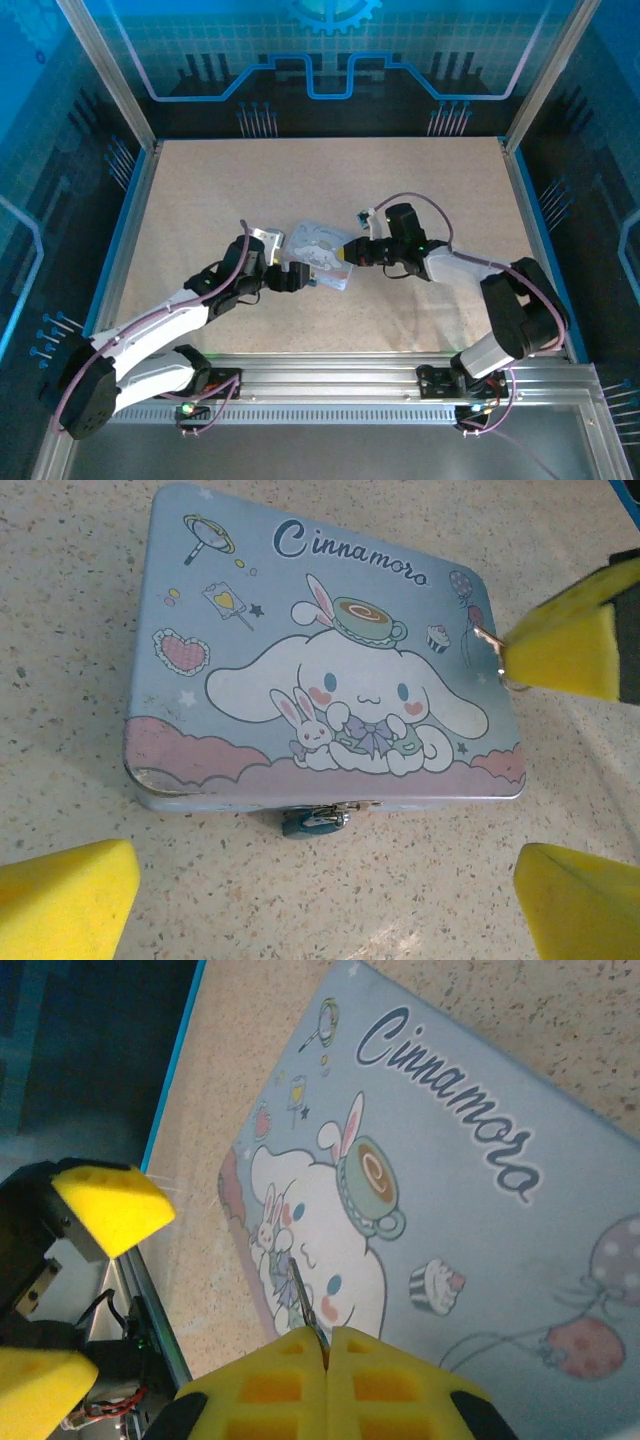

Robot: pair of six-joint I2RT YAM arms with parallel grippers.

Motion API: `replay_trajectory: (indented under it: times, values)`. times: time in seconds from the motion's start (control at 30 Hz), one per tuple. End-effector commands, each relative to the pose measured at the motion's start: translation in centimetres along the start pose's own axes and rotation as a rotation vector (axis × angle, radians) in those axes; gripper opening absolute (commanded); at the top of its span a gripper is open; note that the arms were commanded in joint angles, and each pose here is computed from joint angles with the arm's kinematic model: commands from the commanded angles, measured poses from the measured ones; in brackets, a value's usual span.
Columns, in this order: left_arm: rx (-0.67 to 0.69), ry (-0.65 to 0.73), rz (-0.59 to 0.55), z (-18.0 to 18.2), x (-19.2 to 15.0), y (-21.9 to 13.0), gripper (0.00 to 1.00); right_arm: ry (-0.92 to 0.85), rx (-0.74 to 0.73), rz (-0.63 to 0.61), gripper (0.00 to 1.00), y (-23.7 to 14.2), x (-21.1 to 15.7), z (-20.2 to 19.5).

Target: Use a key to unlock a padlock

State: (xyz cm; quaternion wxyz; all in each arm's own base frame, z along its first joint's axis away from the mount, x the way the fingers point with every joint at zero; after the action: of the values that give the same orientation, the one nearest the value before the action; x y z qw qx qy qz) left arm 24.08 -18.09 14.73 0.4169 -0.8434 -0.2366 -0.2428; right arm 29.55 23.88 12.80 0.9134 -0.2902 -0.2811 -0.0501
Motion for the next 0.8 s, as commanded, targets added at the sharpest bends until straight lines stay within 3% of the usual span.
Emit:
replay_trajectory:
  times: [0.0,0.37,0.77]
  values:
    - [-0.050,-0.001,-0.009,-0.7,-0.6,1.1,0.96,0.021,-0.006,0.007,0.00,1.0,0.3,-0.1]
    - [-0.047,0.089,-0.014,0.1,-3.0,3.7,0.94,0.127,-0.098,0.126,0.00,1.8,-3.4,-2.7]
    - [-0.051,0.105,0.000,1.6,-4.9,6.6,0.86,0.114,-0.111,0.139,0.00,1.6,-3.9,-2.6]
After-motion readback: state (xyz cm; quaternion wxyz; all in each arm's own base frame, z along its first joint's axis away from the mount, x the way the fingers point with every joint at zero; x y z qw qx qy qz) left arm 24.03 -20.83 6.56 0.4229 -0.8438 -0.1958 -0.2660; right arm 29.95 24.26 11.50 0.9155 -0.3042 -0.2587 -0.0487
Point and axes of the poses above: each hand's point on the last joint's axis, 136 mm out from that joint toward the fingers, its own y axis out along the fingers, its own z axis along the line the jaws close on, x = y × z, the point moved 4 cm from there along -y, back along the fingers, and after that the axes turned 9 degrees about -y, right-handed, at the moved point
